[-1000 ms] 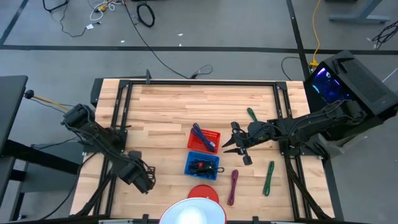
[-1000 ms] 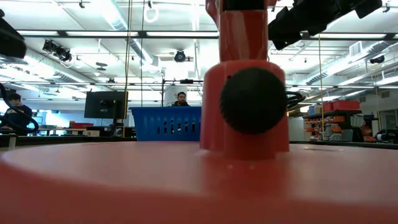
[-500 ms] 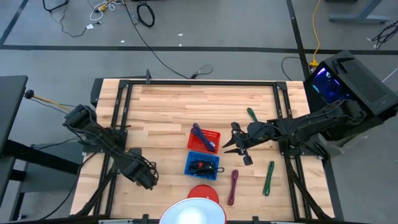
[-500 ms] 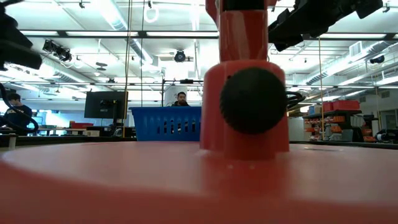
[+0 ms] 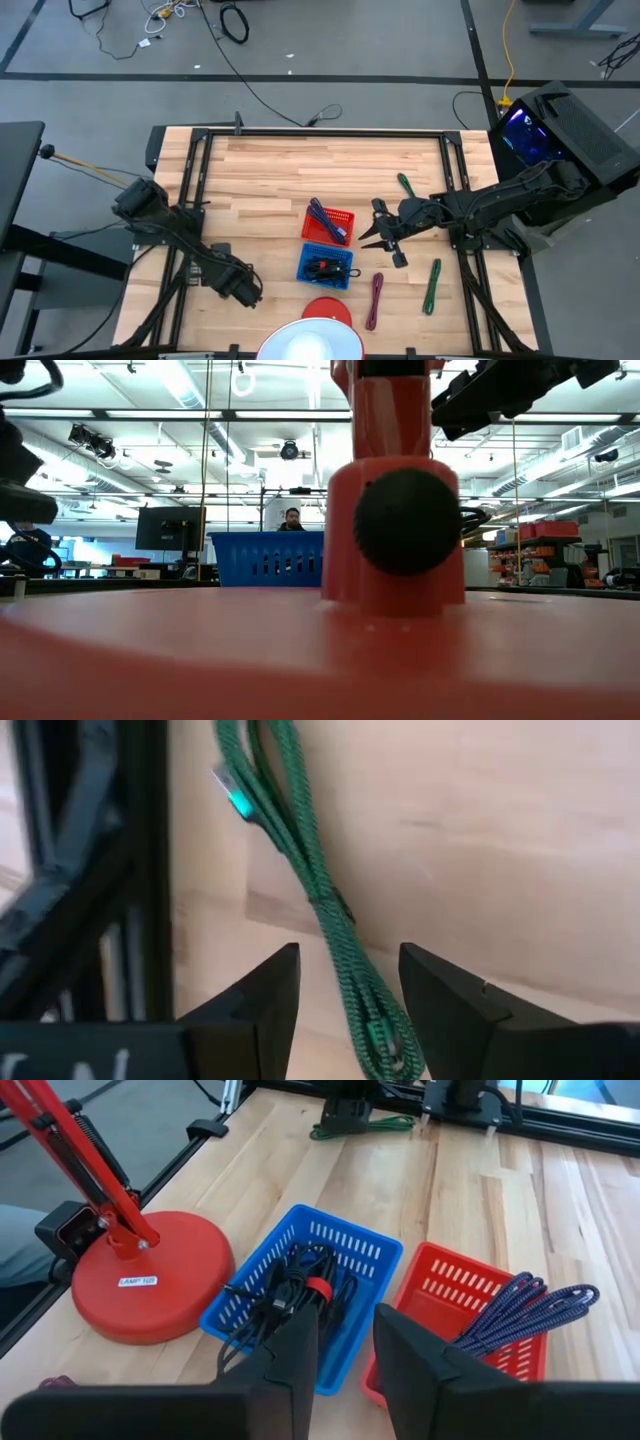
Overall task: Pick & Place USB Port
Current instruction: Put the large green USB cable into the red bin
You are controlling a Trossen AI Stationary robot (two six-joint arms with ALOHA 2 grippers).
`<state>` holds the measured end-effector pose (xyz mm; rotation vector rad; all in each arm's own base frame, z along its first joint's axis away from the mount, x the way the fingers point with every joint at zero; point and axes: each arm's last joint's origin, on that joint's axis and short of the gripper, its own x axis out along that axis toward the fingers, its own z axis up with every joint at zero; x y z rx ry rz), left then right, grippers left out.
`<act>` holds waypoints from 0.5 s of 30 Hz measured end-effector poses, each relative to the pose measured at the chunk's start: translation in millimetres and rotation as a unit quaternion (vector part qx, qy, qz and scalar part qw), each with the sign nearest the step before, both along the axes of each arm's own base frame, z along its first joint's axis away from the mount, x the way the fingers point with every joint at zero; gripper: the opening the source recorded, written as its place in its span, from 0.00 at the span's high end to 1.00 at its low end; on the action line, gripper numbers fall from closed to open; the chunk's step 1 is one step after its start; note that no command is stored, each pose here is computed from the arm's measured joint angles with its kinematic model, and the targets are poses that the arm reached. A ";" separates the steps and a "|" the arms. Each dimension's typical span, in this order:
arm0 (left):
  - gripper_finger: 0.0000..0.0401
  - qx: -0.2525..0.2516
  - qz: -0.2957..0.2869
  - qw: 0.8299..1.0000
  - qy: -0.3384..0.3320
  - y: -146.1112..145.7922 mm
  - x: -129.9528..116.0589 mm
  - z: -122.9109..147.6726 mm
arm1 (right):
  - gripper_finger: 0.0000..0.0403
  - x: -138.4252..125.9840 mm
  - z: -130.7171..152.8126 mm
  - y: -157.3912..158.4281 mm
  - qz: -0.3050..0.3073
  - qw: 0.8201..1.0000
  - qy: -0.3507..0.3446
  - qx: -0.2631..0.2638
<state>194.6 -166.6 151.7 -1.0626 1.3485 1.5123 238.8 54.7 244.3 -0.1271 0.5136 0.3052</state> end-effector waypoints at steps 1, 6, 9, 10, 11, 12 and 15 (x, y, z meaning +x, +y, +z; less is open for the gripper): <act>0.56 -0.001 -0.002 1.000 0.000 -1.8 0.4 -2.6 | 0.75 -0.1 0.0 0.5 0.001 1.000 0.000 0.000; 0.56 -0.014 0.003 0.999 0.040 -8.1 -1.3 -14.7 | 0.75 -0.1 0.1 0.9 0.003 1.000 -0.001 -0.001; 0.56 -0.029 0.003 0.999 0.046 -13.7 0.0 -21.2 | 0.75 -0.1 0.2 0.9 0.003 1.000 -0.002 -0.001; 0.57 -0.030 -0.002 0.999 0.045 -15.0 -0.4 -22.3 | 0.75 0.0 0.4 0.9 0.003 1.000 -0.003 -0.001; 0.58 -0.032 -0.004 0.999 0.044 -16.7 -0.5 -23.9 | 0.75 0.0 0.6 0.9 0.003 1.000 -0.004 -0.001; 0.61 -0.033 -0.005 0.998 0.044 -18.0 -0.3 -25.5 | 0.75 0.1 0.6 0.9 0.003 1.000 -0.004 -0.001; 0.78 -0.035 -0.013 0.999 0.037 -21.5 -0.5 -28.9 | 0.75 0.0 0.6 0.9 0.003 1.000 -0.004 -0.001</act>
